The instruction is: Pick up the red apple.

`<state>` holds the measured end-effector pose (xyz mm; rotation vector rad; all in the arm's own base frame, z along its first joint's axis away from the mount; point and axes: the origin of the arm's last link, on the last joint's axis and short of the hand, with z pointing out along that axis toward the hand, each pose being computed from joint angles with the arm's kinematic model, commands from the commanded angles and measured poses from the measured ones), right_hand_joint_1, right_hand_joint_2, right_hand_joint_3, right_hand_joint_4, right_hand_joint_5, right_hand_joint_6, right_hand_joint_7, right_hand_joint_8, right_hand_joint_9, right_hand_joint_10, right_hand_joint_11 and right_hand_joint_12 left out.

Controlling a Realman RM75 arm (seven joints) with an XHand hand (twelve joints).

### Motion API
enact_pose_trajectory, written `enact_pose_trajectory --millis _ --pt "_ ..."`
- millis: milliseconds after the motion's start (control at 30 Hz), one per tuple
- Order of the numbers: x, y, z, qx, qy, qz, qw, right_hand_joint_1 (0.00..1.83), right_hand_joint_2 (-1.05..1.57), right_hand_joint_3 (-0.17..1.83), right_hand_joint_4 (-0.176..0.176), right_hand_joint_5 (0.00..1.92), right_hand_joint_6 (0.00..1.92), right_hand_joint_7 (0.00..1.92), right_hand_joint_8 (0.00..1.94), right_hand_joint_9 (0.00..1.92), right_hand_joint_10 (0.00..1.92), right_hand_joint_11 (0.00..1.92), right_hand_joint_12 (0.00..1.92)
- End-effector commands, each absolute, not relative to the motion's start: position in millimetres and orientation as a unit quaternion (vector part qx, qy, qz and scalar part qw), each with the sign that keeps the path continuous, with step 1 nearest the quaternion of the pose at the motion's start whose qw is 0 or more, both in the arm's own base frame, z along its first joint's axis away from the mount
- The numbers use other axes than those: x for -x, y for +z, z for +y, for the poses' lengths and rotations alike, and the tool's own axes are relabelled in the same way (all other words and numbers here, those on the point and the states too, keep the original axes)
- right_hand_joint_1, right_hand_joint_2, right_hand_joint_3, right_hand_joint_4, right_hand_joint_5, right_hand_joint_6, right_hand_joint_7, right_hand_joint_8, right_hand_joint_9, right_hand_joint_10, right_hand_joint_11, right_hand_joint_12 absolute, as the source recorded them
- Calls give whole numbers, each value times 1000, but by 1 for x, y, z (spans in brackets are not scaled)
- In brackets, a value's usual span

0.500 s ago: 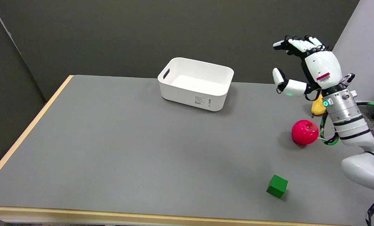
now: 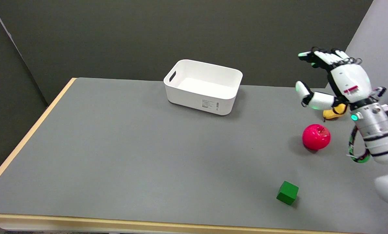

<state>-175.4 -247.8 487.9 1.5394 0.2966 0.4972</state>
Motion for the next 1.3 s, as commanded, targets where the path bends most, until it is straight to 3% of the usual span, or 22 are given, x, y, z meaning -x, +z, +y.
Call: enact_pose_trajectory --millis 33,233,500,733,1300 --pt "166 511 -128 -606 211 109 759 257 680 927 126 310 617 466 499 445 941 241 1354" --pt "193 501 -117 -593 211 73 773 230 663 926 126 304 604 454 484 429 918 233 1347" --pt "231 494 -147 -611 194 44 766 243 657 925 125 301 600 451 482 426 916 233 1347" --pt "242 510 -173 -607 191 22 771 258 652 926 123 298 593 450 483 426 917 234 1351" --pt "284 552 -169 -529 173 -32 830 293 639 936 124 282 574 420 454 396 865 211 1328"
